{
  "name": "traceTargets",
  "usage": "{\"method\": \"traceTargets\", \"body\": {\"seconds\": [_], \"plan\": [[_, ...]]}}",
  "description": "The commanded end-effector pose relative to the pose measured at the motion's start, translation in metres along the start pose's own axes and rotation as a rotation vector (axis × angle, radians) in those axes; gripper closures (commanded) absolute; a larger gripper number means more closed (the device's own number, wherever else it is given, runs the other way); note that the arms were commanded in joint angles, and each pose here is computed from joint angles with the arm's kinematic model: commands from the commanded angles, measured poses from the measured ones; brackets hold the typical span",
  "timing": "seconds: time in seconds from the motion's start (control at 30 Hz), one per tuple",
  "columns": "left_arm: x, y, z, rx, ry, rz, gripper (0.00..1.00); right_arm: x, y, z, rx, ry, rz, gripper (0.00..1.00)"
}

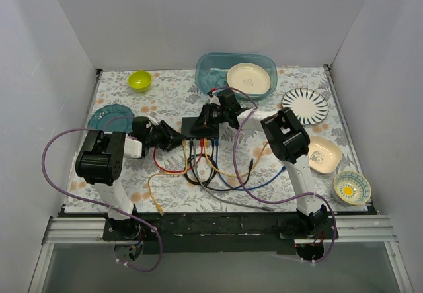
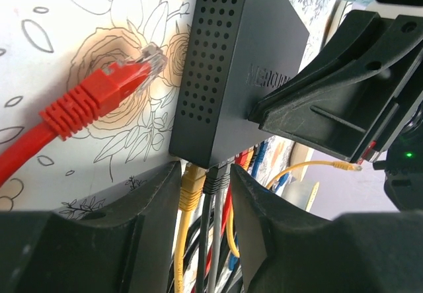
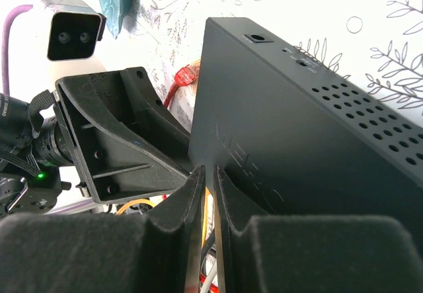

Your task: Pull the plug from the switch port

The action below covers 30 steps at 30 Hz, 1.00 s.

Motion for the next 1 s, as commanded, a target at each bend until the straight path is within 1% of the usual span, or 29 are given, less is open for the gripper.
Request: {"method": "traceTargets", "body": {"seconds": [0.0, 0.2, 0.43, 0.47, 0.6, 0.83, 0.97], "plan": [[0.002, -0.014, 0.025, -0.021, 0.125, 0.065, 0.62, 0.003, 0.0, -0.006, -0.009, -0.031, -0.005, 0.82], [0.005, -0.017, 0.028, -0.067, 0.154, 0.106, 0.59, 0.004, -0.001, -0.008, -0.012, -0.036, -0.002, 0.82], [0.011, -0.032, 0.035, -0.024, 0.157, 0.138, 0.64, 0.005, -0.001, -0.012, -0.017, -0.042, -0.002, 0.83], [0.011, -0.032, 0.036, -0.013, 0.155, 0.135, 0.67, 0.005, -0.001, -0.011, -0.016, -0.041, -0.003, 0.83], [0.01, -0.035, 0.036, 0.031, 0.143, 0.126, 0.72, 0.005, 0.0, -0.012, -0.015, -0.041, -0.003, 0.84], [0.002, -0.023, 0.034, 0.125, 0.135, 0.077, 0.68, 0.004, -0.001, -0.015, -0.02, -0.044, 0.003, 0.85], [-0.002, -0.014, 0.033, 0.138, 0.161, 0.048, 0.68, 0.004, -0.002, -0.015, -0.02, -0.044, 0.007, 0.85]]}}
Point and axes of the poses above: each gripper's point midway between its finger pads, its own x axis back along the fingers, its own z axis along the line the jaws close on, y = z × x, the point moved 4 cm from there along x, back along the fingers, and after that the axes turned 2 degrees about -x, right-handed, at the moved point
